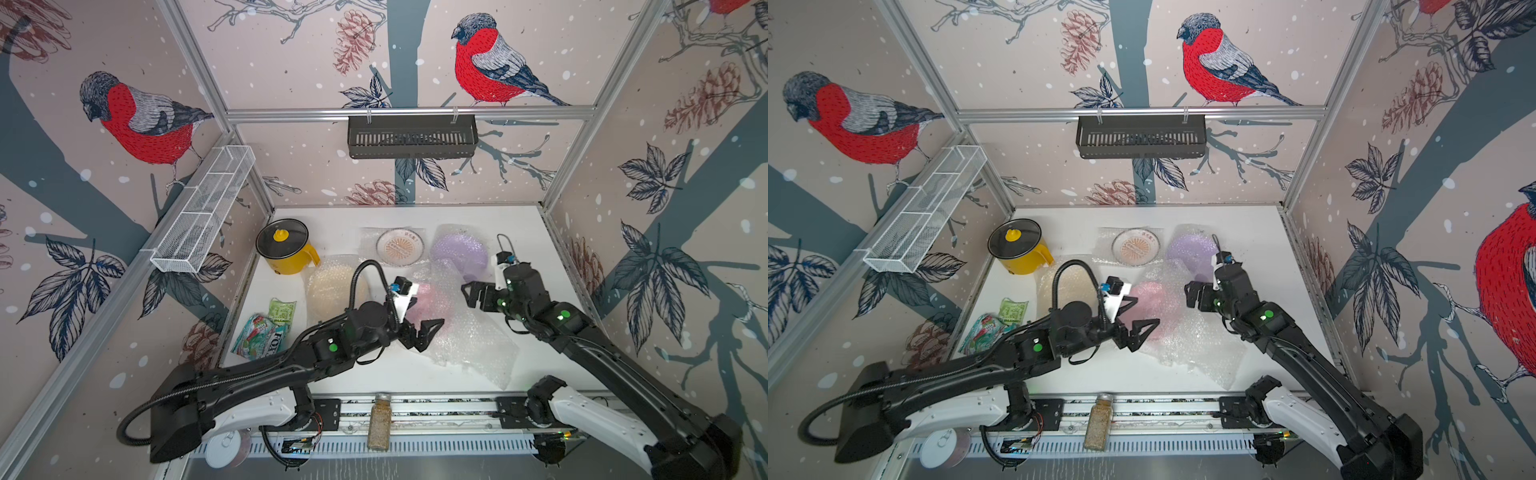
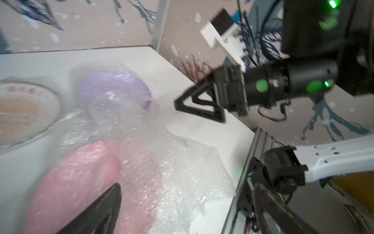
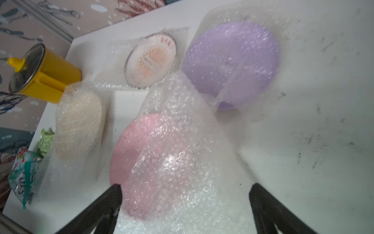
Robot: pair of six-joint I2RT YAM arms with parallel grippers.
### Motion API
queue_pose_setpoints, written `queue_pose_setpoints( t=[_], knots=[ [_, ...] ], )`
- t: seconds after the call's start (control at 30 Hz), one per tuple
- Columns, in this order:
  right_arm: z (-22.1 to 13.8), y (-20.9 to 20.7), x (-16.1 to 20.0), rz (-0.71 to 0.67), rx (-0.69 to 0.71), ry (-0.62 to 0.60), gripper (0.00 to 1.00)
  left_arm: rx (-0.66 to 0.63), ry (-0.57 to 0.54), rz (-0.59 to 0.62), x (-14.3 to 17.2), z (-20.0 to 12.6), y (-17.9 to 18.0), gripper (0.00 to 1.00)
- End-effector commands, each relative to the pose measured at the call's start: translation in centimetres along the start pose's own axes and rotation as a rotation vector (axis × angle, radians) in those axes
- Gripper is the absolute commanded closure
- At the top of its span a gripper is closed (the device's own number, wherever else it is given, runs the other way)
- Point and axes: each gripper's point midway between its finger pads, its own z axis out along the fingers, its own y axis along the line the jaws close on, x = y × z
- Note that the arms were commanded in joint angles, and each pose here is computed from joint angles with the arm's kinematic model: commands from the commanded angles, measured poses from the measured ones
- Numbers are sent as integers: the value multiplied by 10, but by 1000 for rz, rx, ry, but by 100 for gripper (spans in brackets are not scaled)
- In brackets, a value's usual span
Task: Unpack dinner plates from bubble wrap
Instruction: Unwrap the bubble wrap at the center of the board.
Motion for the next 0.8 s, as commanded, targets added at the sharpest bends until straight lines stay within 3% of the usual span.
queue_pose_setpoints(
  t=[0.0, 0.17, 0.4, 0.77],
  knots=[
    [13, 23, 12, -29, 27, -28, 1, -121, -17, -136, 8, -23, 40, 1],
    [43, 69, 63, -142, 19, 80, 1, -129, -33, -268, 13, -42, 69, 1],
    [90, 91, 110, -205, 153, 202, 0, -183, 9, -365, 29, -38, 98, 1],
    [105, 59, 128, -279, 476, 166, 0, -256, -29, -375, 26, -44, 112, 1]
  ],
)
